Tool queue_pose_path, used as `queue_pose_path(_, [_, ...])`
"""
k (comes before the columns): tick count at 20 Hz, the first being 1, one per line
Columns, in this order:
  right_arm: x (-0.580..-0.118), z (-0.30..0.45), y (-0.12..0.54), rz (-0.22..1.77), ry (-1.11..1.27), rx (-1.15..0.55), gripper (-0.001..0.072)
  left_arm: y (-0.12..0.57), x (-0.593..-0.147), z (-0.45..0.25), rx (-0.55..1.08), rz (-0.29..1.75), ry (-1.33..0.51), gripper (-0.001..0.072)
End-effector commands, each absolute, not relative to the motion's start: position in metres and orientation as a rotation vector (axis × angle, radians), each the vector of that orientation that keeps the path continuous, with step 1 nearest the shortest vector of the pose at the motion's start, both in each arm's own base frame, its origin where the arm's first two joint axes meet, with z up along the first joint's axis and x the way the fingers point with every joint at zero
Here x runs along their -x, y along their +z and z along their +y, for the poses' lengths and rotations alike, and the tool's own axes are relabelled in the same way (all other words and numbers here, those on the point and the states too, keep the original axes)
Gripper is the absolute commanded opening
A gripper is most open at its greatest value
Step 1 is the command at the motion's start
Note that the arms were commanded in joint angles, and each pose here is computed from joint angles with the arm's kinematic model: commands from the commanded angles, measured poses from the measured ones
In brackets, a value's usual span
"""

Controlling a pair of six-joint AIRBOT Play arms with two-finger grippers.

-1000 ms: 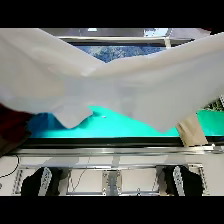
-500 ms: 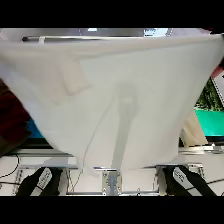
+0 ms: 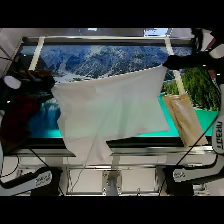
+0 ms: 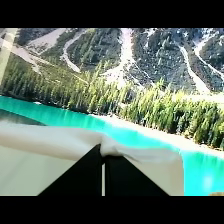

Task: Fold the shirts.

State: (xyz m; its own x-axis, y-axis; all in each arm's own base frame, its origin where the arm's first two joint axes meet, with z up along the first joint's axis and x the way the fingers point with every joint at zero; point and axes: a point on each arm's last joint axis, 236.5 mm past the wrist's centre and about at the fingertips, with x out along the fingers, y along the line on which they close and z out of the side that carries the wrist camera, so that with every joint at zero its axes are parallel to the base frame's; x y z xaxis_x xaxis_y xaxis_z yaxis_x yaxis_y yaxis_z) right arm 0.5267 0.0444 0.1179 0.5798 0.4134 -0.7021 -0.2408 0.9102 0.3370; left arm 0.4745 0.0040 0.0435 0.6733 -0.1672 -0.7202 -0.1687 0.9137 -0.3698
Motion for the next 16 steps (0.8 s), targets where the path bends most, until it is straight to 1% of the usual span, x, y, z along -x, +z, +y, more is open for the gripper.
queue_pose_path(1, [-0.554, 0.045, 0.044, 0.957, 0.339, -0.241, 0.0031, -0.011, -0.502, 0.019, 0.444, 0.834, 0.096, 0.0014])
queue_pose_path(4, [-0.546, 0.036, 0.028, 1.017, 0.319, -0.197, 0.0030, -0.017, -0.495, 0.015, 0.448, 0.876, 0.088, 0.0015])
queue_pose_path(5, [-0.540, 0.034, 0.024, 1.046, 0.313, -0.192, 0.0031, -0.022, -0.485, 0.008, 0.463, 0.927, 0.075, 0.0015])
queue_pose_path(7, [-0.526, 0.026, 0.013, 1.119, 0.302, -0.144, 0.0030, -0.039, -0.452, -0.013, 0.444, 1.096, -0.003, 0.0015])
queue_pose_path(10, [-0.515, 0.022, 0.007, 1.174, 0.295, -0.124, 0.0030, -0.049, -0.405, -0.045, 0.355, 1.299, -0.145, 0.0015])
queue_pose_path(13, [-0.511, 0.024, -0.004, 1.190, 0.287, -0.144, 0.0030, -0.047, -0.391, -0.061, 0.325, 1.333, -0.187, 0.0015])
queue_pose_path(16, [-0.494, 0.028, -0.036, 1.256, 0.284, -0.160, 0.0030, -0.057, -0.380, -0.063, 0.330, 1.372, -0.182, 0.0015])
